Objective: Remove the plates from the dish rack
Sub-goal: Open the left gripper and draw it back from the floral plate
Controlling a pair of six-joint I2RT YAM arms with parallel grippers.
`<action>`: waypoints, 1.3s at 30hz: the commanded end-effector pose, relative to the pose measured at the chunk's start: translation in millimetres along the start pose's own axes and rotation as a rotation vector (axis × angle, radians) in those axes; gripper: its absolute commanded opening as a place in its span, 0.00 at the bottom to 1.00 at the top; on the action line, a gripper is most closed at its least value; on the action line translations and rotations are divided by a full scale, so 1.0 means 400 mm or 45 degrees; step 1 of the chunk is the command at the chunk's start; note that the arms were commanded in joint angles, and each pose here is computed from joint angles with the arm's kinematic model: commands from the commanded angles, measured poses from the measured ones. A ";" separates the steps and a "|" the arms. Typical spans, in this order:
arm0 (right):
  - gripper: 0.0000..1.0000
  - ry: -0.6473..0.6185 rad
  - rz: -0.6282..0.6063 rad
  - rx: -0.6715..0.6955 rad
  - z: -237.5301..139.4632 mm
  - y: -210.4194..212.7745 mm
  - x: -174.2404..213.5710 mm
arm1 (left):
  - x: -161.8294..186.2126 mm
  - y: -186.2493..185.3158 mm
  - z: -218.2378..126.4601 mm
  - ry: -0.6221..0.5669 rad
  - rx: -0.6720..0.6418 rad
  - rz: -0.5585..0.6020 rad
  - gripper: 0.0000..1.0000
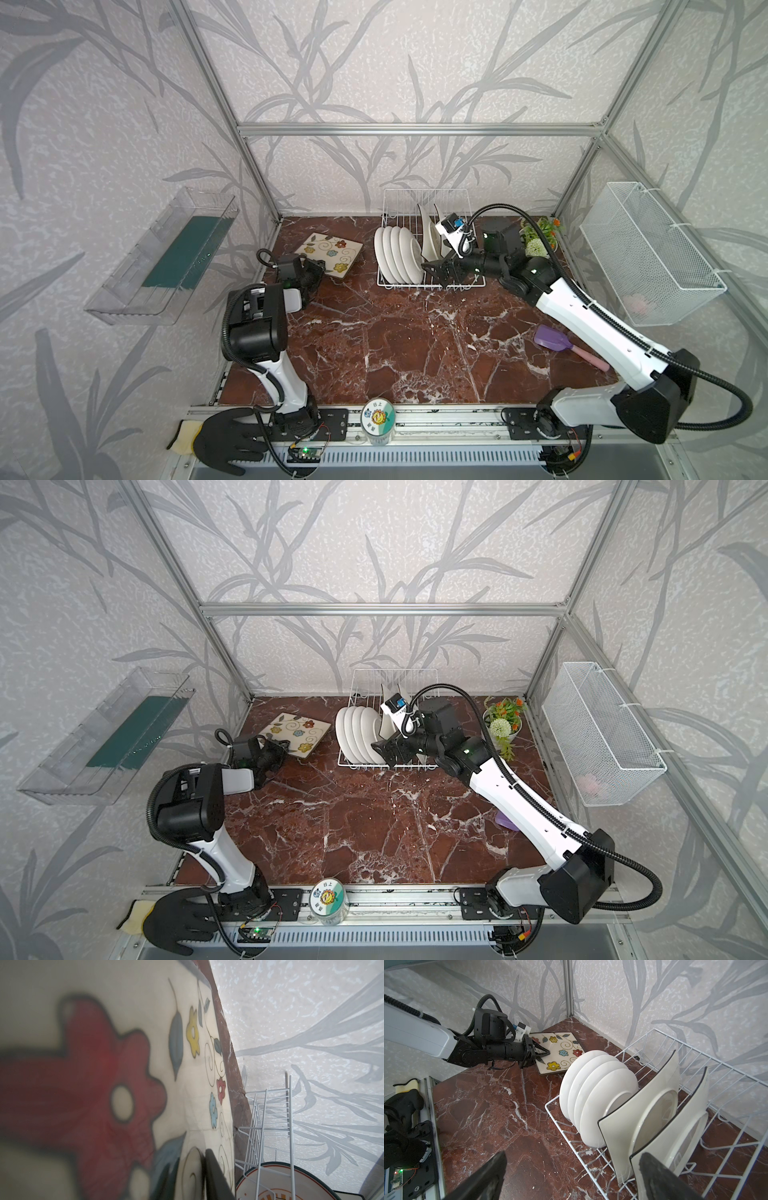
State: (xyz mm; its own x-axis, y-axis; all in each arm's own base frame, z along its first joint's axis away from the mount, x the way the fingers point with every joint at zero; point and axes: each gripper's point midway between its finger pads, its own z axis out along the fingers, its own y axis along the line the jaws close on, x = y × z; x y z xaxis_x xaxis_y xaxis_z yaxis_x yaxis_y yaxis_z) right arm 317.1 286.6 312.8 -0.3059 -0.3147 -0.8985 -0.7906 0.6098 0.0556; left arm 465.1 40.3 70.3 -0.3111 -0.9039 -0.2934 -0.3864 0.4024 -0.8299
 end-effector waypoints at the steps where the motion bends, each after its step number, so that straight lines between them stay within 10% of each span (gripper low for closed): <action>1: 0.99 0.020 -0.019 0.011 0.003 -0.001 0.009 | -0.069 -0.149 -0.014 -0.140 0.279 0.059 0.00; 13: 0.99 0.021 -0.027 0.009 0.004 0.000 0.007 | -0.035 -0.088 0.028 -0.094 0.272 -0.044 0.00; 39: 0.99 -0.017 -0.034 0.018 -0.015 0.002 -0.008 | 0.030 0.012 0.013 -0.013 0.096 -0.101 0.48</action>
State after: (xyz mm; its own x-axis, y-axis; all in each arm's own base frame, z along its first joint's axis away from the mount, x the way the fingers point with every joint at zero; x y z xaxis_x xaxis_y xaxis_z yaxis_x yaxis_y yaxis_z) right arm 318.7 284.6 310.9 -0.2970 -0.3295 -0.8962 -0.7874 0.6155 0.0347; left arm 462.3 31.9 37.9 -0.2791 -0.9402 -0.1951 -0.3987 0.2983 -0.8672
